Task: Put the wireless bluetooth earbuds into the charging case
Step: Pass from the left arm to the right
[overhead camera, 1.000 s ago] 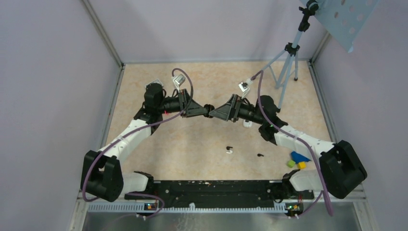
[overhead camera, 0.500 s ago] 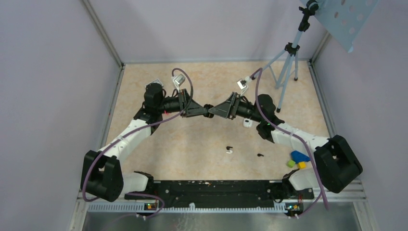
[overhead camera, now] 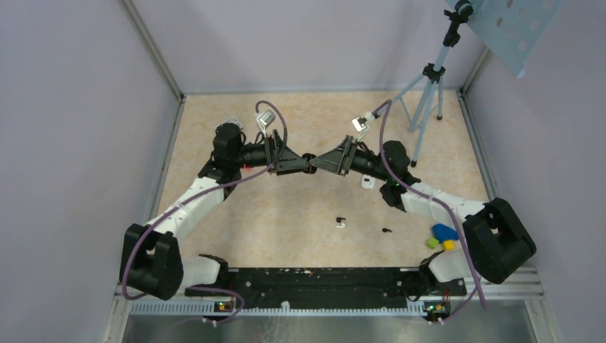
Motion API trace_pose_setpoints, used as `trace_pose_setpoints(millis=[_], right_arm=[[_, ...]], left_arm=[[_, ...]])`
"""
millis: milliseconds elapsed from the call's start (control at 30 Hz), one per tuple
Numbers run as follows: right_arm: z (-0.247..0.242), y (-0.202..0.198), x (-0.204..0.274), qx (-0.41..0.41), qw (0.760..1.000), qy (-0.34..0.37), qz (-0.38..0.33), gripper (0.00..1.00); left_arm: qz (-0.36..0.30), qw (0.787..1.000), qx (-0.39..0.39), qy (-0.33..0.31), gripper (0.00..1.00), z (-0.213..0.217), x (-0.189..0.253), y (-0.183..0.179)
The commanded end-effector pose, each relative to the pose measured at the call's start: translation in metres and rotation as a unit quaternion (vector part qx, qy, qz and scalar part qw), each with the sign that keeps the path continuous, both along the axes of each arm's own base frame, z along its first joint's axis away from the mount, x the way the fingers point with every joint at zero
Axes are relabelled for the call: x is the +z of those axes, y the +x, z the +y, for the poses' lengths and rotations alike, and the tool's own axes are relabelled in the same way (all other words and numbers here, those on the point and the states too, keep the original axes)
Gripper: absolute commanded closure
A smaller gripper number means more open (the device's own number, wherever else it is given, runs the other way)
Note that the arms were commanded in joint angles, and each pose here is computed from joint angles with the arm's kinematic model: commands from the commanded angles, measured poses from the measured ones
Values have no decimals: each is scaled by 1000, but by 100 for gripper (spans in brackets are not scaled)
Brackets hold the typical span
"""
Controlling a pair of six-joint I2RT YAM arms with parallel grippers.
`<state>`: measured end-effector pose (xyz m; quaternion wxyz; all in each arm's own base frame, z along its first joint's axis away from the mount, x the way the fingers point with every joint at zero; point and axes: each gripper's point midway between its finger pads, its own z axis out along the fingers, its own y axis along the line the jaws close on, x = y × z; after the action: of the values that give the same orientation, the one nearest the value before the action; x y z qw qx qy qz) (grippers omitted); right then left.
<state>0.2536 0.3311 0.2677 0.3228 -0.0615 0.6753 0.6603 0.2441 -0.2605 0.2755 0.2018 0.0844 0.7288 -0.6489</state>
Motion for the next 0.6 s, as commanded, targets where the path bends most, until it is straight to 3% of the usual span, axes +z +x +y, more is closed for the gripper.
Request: trace_pose_setpoints(millis=[0,133,233,567], right_arm=[[2,-9,20,19,998,41,-35,100],[2,-13,20,26,998,51,-32,100],[2,-12,15,26,998,41,-26,100],[3,-14,20,36,998,45,-35,100]], left_arm=[[-49,999,-11,-13,25,3,23,-5],[-51,999,-7,-11,16,4,25,-3],[-60,998,-3,-13,14,5,29,-3],[-67,997,22,28,23,9,22,3]])
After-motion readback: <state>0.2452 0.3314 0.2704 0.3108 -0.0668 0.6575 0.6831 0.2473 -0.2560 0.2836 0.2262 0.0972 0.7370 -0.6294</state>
